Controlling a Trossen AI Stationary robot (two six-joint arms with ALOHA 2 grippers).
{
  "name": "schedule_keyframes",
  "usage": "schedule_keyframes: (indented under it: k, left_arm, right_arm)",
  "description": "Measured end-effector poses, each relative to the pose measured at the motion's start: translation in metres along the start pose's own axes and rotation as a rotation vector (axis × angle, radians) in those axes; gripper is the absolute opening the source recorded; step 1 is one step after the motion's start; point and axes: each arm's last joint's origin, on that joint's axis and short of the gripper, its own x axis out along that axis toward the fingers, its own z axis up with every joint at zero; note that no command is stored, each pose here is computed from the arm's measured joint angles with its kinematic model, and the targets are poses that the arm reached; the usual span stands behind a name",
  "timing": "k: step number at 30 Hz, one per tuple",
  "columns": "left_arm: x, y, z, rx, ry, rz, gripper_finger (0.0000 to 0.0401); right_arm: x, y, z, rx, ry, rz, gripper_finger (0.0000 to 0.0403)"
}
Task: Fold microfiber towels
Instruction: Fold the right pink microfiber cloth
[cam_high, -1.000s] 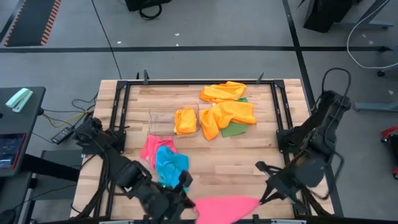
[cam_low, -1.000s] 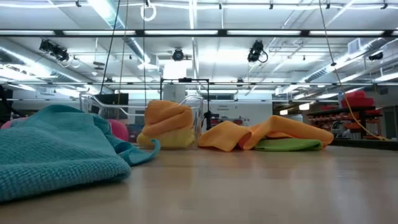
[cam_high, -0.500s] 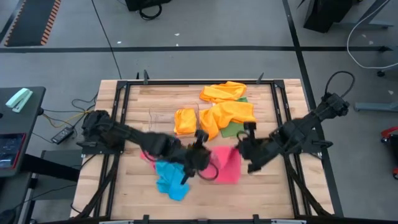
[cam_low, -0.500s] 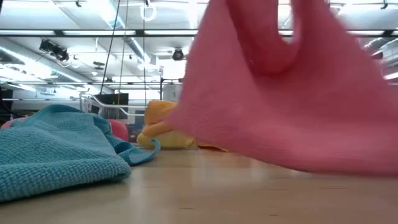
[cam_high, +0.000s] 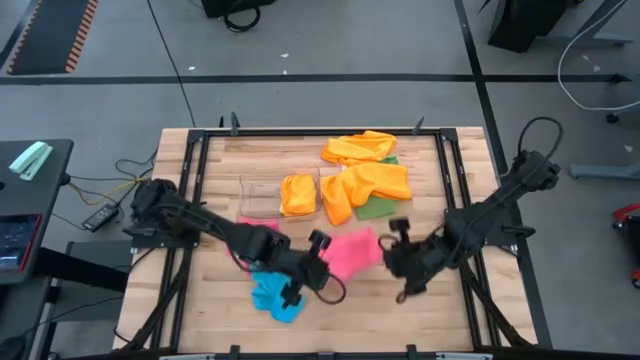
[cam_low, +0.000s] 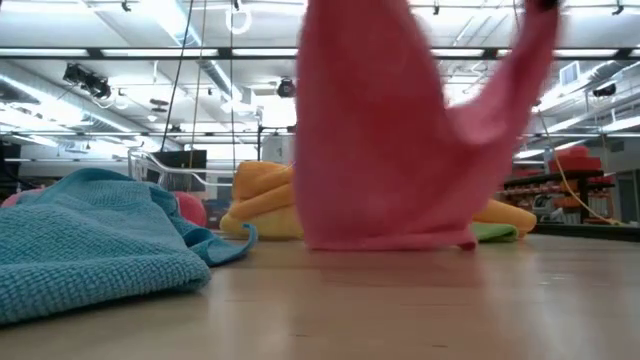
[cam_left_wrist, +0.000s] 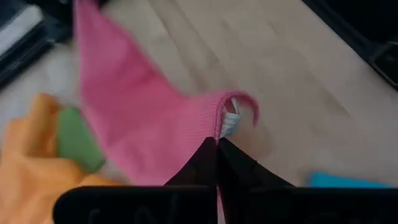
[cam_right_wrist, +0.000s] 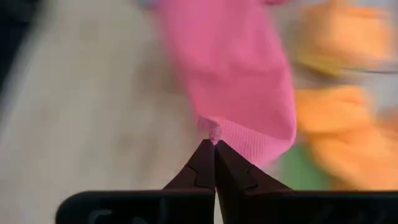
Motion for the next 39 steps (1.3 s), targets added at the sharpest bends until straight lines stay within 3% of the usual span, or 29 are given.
schedule_keyframes:
  k: [7, 11, 16, 24, 26, 30, 35, 39]
  left_arm:
    - [0.023, -0.052, -0.022, -0.018, 0.02, -0.08, 0.0026]
    - [0.024, -0.06, -0.02, -0.025, -0.028, -0.078, 0.0009]
    - [-0.003, -0.058, 0.006, 0.014, -0.169, -0.081, 0.0019]
    - [-0.061, -0.031, 0.048, 0.095, -0.402, -0.005, 0.0011]
    - [-0.068, -0.022, 0.051, 0.109, -0.425, 0.02, 0.0007]
    - [-0.059, 0.002, 0.041, 0.107, -0.341, 0.057, 0.0017]
    - [-0.04, 0.066, 0.014, 0.076, -0.187, 0.225, 0.0014]
    - [-0.055, 0.123, 0.006, 0.047, -0.207, 0.377, 0.0007]
  right_arm:
    - [0.043, 0.05, -0.014, 0.06, -0.053, 0.349, 0.0004]
    - [0.045, 0.064, -0.014, 0.019, -0.041, 0.453, 0.0004]
    - [0.017, 0.068, 0.002, -0.082, -0.147, 0.578, 0.0004]
    - [-0.055, 0.048, 0.024, -0.181, -0.406, 0.628, 0.0004]
    - [-0.067, 0.039, 0.024, -0.177, -0.431, 0.565, 0.0004]
    - [-0.067, 0.012, 0.014, -0.143, -0.347, 0.282, 0.0004]
    - [-0.057, -0.029, 0.007, -0.159, -0.239, -0.154, 0.0004]
    - [-0.06, -0.065, 0.012, -0.179, -0.215, -0.453, 0.0004]
